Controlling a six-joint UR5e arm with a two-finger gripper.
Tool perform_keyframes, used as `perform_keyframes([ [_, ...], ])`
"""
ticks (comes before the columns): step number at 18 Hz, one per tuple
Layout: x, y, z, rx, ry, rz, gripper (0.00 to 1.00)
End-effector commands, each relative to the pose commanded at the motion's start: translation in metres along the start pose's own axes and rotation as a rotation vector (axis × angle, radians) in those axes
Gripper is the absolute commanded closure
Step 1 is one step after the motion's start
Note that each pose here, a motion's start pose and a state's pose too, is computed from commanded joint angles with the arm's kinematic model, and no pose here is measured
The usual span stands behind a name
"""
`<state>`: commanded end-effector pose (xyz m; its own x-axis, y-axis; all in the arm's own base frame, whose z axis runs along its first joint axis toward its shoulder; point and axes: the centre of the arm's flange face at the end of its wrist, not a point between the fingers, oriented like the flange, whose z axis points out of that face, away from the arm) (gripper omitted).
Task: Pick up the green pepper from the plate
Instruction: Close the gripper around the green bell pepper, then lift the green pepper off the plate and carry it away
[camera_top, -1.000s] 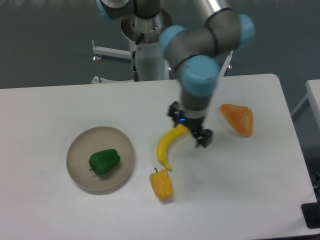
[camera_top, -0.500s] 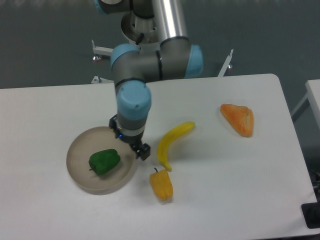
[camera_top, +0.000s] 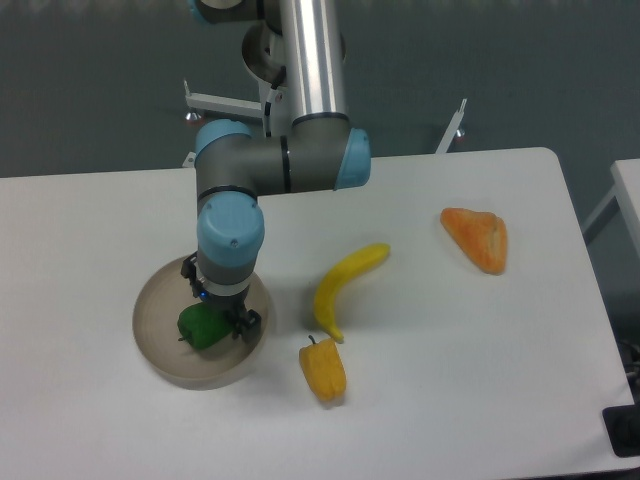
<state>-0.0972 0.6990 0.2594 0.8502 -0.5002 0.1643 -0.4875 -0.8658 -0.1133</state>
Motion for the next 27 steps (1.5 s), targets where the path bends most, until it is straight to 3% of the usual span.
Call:
perform_keyframes([
  [2, -0.004, -0.002, 0.006, 0.001, -0.003, -0.002, 0.03],
  [3, -0.004, -0.002, 0.008, 0.003, -0.009, -0.003, 0.2],
  [4, -0.004, -0.003, 0.006, 0.009, -0.018, -0.005, 0.55],
  [6, -0.004, -0.004, -0.006, 0.023, -0.032, -0.031, 0.89],
  [9, 0.006, 0.007, -0.055, 0.048, -0.086, -0.045, 0.91],
  [13, -0.025, 0.054, -0.114, 0.103, -0.136, -0.119, 0.92],
  [17, -0.081, 0.121, -0.171, 0.308, -0.105, -0.254, 0.93],
  [19, -0.1, 0.15, -0.195, 0.348, -0.13, -0.297, 0.93],
  [21, -0.114, 0.174, -0.199, 0.347, -0.142, -0.336, 1.0],
  [23, -0.133, 0.211, -0.198, 0.298, -0.167, -0.371, 1.0],
  [27, -0.149, 0.258, -0.182, 0.147, -0.217, -0.322, 1.0],
])
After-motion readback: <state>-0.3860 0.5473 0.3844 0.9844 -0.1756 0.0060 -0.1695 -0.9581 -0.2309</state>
